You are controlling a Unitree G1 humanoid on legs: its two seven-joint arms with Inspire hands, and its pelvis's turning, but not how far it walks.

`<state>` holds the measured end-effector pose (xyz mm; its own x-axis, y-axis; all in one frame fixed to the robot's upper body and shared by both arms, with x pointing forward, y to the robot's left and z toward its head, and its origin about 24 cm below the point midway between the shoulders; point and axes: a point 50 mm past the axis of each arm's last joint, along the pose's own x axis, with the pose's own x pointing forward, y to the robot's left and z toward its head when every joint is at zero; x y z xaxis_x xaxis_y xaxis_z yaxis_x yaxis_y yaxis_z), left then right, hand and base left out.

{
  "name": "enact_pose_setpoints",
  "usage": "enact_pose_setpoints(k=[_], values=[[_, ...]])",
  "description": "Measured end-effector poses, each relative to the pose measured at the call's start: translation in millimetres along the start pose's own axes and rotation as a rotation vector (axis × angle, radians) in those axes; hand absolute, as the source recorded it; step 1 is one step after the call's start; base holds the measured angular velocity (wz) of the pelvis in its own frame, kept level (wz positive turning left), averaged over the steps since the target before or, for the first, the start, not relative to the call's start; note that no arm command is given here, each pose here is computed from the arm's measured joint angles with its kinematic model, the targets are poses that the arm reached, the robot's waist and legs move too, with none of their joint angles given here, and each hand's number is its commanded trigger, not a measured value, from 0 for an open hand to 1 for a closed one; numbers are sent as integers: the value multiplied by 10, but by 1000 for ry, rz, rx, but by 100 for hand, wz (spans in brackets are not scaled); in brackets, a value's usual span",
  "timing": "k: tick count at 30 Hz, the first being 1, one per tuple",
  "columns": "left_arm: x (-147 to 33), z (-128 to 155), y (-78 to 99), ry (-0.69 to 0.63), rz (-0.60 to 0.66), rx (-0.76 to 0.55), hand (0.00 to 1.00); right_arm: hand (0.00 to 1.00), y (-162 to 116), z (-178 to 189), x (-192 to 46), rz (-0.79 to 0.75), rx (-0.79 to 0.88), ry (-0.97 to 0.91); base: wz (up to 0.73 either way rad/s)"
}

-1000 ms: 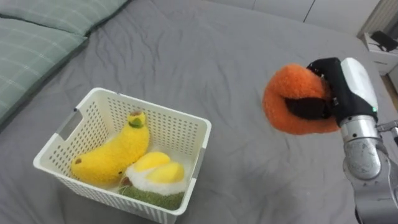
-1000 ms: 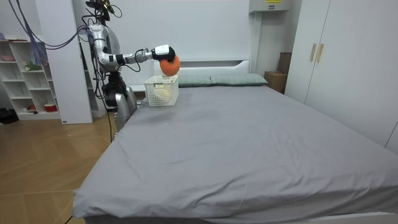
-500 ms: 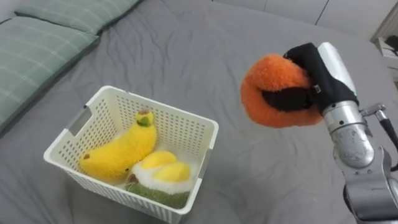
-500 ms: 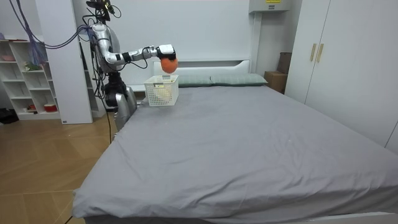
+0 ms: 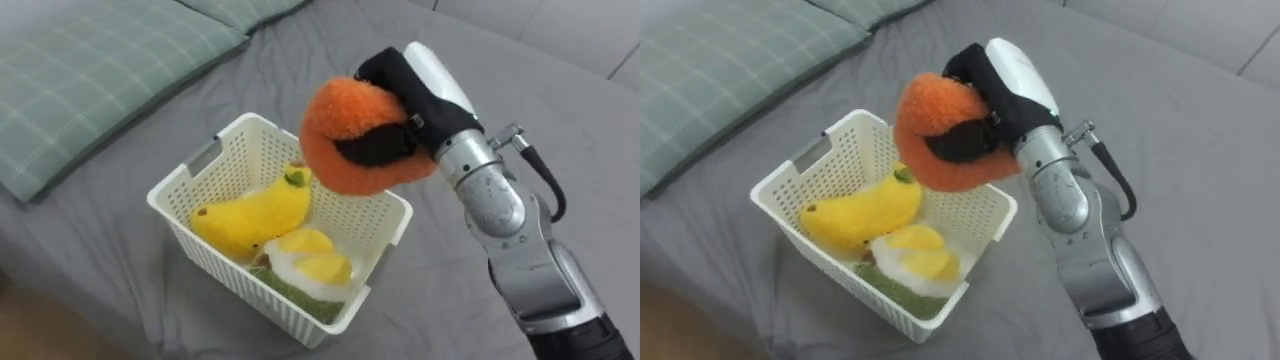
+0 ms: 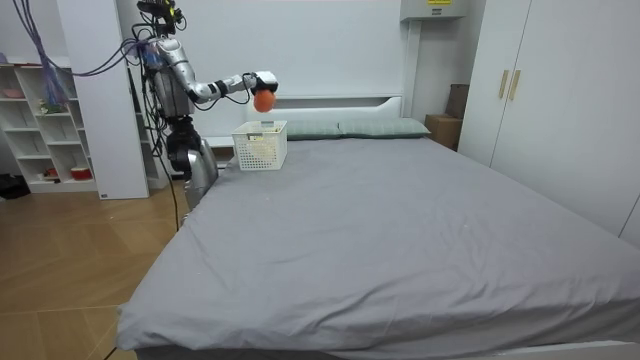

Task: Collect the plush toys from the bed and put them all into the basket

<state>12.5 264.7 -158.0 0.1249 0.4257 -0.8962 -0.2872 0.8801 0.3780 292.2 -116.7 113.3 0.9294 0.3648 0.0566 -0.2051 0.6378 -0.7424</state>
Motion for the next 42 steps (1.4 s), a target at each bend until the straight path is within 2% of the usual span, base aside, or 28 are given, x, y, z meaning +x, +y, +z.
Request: enact_pose_setpoints(k=[1,2,3,18,35,42], values=[[0,4,3,-2,2,0,0,48,31,-12,8,13,2,6,22],[1,13,2,-4,2,0,0,22,50,-13,15,20,3,7,22],[2,40,-8,-11,-1,3,0,0,85,-6,23,34,0,5,16],[-1,8,-35,25,-9,22,0,0,401,-92,37,149,3,60,8],[-2,9,-61,35,-14,19,0,0,413,-218,29,159,23,114,0],[-3,0,-53,32,-12,19,0,0,333,-289,22,129,16,141,-3]])
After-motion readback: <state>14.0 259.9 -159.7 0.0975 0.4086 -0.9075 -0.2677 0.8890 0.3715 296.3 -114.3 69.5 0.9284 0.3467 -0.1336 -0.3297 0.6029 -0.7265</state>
